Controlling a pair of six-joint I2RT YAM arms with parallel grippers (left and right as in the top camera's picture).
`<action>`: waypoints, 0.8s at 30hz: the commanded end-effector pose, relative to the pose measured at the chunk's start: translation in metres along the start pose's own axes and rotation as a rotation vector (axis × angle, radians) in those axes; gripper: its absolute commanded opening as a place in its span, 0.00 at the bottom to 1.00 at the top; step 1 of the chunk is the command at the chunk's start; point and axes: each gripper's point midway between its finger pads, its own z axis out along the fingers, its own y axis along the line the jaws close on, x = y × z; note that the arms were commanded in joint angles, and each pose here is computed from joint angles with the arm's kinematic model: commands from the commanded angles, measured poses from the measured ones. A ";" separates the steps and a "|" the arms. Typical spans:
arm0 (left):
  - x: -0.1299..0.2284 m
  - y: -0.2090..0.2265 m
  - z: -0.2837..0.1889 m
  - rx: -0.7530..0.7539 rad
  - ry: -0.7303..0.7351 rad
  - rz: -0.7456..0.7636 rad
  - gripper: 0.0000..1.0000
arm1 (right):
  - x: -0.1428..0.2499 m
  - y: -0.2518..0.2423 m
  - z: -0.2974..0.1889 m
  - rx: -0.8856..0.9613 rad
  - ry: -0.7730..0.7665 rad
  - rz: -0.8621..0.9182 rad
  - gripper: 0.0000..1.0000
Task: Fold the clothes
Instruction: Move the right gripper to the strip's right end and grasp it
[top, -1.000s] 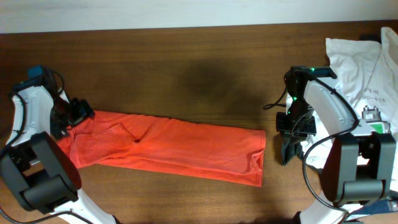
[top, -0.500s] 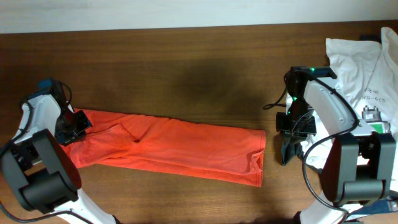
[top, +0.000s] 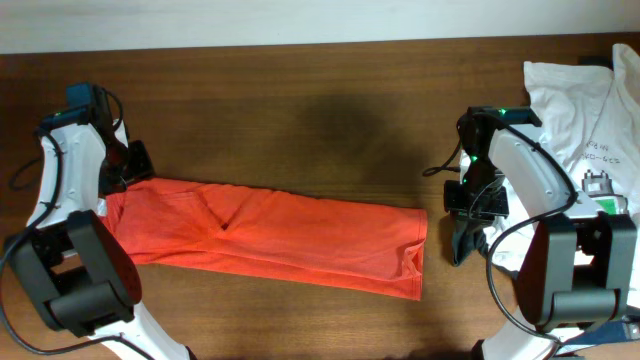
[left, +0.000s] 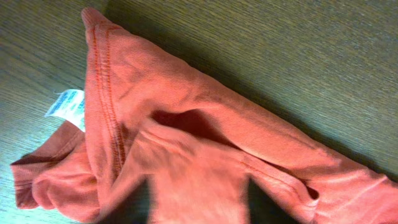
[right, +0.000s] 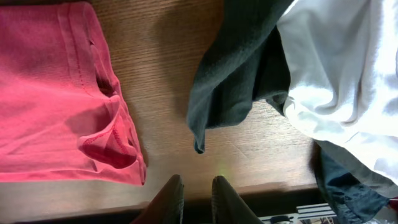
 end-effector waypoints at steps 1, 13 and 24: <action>-0.004 0.005 -0.005 -0.023 -0.016 0.003 0.81 | -0.001 -0.001 -0.006 -0.008 -0.017 0.001 0.40; 0.019 -0.020 -0.007 0.120 0.082 -0.002 0.85 | 0.033 0.087 0.069 -0.470 0.063 -0.217 0.59; 0.020 -0.020 -0.006 0.120 0.084 -0.003 0.85 | 0.028 0.062 0.087 -0.175 0.048 0.002 0.54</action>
